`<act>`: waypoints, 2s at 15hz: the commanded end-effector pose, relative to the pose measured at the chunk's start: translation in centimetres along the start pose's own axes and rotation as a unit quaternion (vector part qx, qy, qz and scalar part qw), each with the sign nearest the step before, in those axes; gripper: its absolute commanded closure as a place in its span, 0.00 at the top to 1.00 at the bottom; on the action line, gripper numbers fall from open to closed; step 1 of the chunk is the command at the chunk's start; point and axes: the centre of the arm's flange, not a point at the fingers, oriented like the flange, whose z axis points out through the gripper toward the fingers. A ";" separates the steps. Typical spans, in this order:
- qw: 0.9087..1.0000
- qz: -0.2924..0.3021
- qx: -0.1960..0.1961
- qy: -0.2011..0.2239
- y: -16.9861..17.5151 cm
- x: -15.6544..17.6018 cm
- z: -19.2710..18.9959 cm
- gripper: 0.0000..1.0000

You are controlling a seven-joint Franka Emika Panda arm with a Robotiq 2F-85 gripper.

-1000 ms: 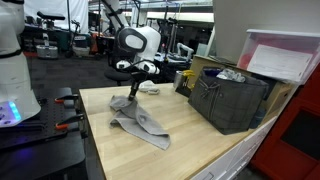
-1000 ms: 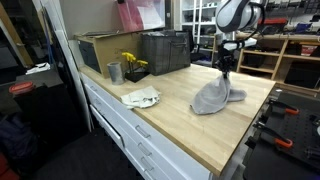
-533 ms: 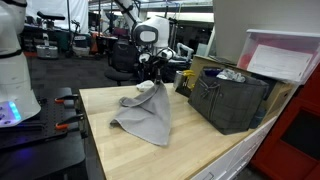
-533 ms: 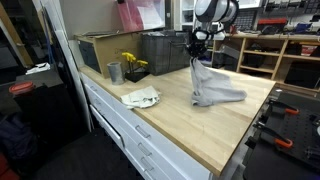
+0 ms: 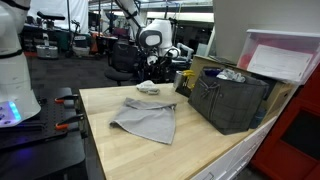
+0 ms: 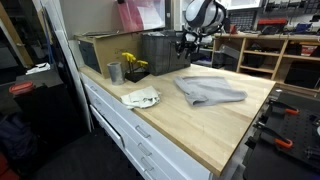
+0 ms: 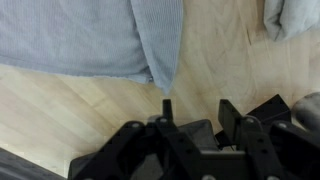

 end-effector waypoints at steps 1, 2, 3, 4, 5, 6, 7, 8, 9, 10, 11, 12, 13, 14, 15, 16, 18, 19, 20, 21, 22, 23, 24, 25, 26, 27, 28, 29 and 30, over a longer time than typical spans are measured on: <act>0.999 0.012 -0.015 0.031 1.9 -0.8 -0.1 0.82; 1.000 0.012 -0.012 0.023 2.7 -1.3 -0.2 0.91; 1.000 0.014 -0.011 0.009 3.2 -2.0 0.0 0.98; 1.000 0.014 -0.011 -0.015 3.5 -2.9 0.4 1.00; 0.999 0.013 -0.011 -0.031 3.7 -3.9 0.8 1.00; 0.999 0.013 -0.006 -0.051 3.8 -5.1 1.3 1.00; 0.997 0.013 -0.001 -0.070 3.8 -6.2 1.9 1.00; 0.996 0.011 0.003 -0.091 3.8 -7.1 2.7 1.00; 0.994 0.013 0.002 -0.110 4.1 -8.0 3.4 1.00; 0.991 0.017 0.002 -0.130 4.4 -8.7 4.3 1.00; 0.989 0.020 -0.002 -0.147 4.9 -9.4 5.0 1.00; 0.986 0.026 -0.008 -0.165 5.5 -10.0 6.0 1.00; 0.983 0.030 -0.014 -0.181 6.2 -10.6 6.7 1.00; 0.980 0.035 -0.018 -0.196 6.7 -11.2 7.3 1.00; 0.977 0.040 -0.022 -0.211 7.2 -11.8 8.1 1.00; 0.973 0.043 -0.024 -0.225 7.6 -12.3 8.6 1.00; 0.967 0.048 -0.026 -0.251 8.0 -13.5 9.7 1.00; 0.964 0.049 -0.028 -0.260 8.1 -14.0 10.2 1.00; 0.961 0.050 -0.029 -0.270 8.2 -14.5 10.6 1.00; 0.959 0.050 -0.029 -0.278 8.2 -15.0 10.9 1.00; 0.957 0.049 -0.026 -0.285 8.1 -15.4 11.0 0.98; 0.955 0.048 -0.021 -0.292 8.0 -15.7 11.2 0.74; 0.954 0.046 -0.018 -0.296 7.9 -16.0 11.4 0.73; 0.953 0.044 -0.013 -0.300 7.7 -16.2 11.5 0.68; 0.952 0.043 -0.011 -0.303 7.6 -16.4 11.6 0.60; 0.951 0.045 -0.010 -0.305 7.5 -16.4 11.6 0.51; 0.951 0.045 -0.010 -0.306 7.5 -16.5 11.6 0.44; 0.951 0.044 -0.008 -0.307 7.4 -16.5 11.5 0.36; 0.950 0.044 -0.007 -0.308 7.4 -16.4 11.5 0.29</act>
